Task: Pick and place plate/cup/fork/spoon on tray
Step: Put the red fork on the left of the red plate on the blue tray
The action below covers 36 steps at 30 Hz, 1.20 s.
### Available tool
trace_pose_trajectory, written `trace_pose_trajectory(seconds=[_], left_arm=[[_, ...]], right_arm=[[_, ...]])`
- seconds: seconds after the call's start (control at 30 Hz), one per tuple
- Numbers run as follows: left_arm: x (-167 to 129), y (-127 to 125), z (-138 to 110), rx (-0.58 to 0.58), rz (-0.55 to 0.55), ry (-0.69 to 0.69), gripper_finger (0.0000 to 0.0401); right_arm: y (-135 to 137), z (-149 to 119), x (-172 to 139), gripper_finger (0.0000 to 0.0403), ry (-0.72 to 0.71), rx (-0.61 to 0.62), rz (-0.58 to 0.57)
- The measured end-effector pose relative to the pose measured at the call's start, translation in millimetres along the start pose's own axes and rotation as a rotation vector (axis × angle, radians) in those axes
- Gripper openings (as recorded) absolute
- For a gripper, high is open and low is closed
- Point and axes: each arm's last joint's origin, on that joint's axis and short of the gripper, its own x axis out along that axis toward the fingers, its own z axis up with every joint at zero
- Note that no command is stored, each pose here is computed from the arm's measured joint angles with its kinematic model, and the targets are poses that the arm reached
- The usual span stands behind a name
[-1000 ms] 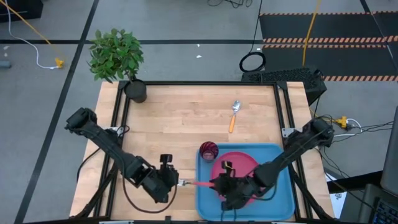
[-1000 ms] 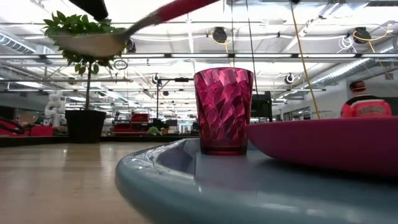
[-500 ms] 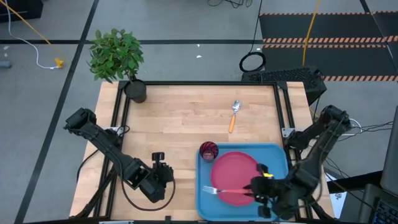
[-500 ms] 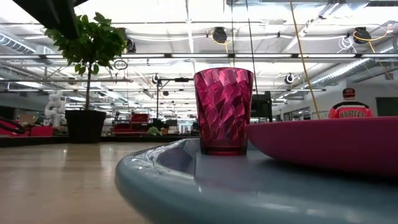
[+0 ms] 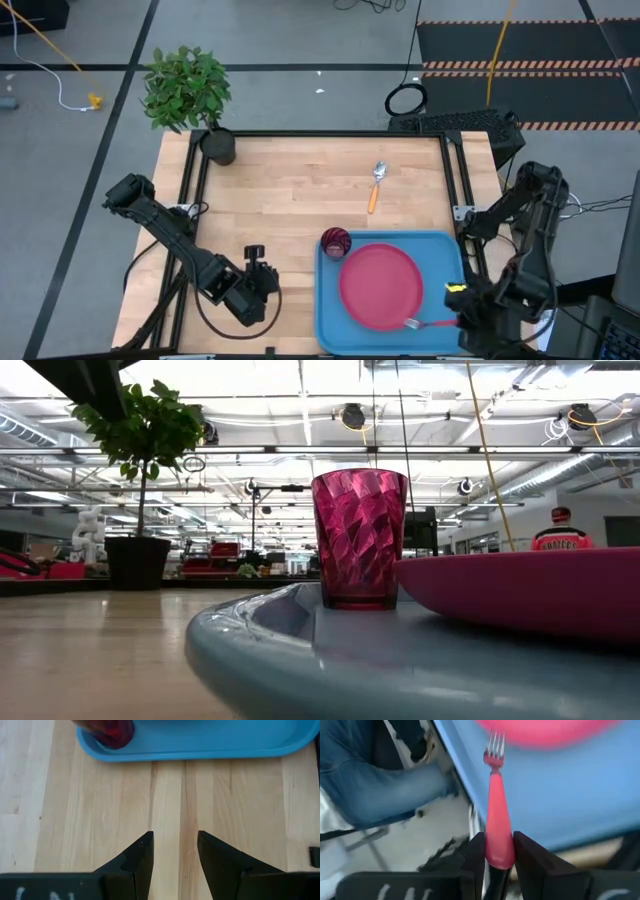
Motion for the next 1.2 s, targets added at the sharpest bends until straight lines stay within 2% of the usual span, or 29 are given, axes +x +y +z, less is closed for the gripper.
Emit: trace_pose_trajectory(seconds=[0.17,0.43,0.67,0.9,1.2], left_arm=[[0,0,0,0.000,-0.001,-0.001,0.0152],[0,0,0,0.004,-0.001,-0.001,0.0152],[0,0,0,0.006,-0.001,-0.001,0.0152],[0,0,0,0.039,0.001,-0.002,0.0152],[1,3,2,0.122,0.032,-0.018,0.0152]], right_arm=[[-10,-13,-10,0.0067,0.111,0.161,-0.030],[-26,-18,-32,0.0067,0.153,0.266,-0.018],[-42,-16,-32,0.0067,0.077,0.475,-0.192],[-35,-15,-16,0.0067,-0.027,0.536,-0.254],[-10,-8,36,0.0066,-0.100,0.590,-0.409]])
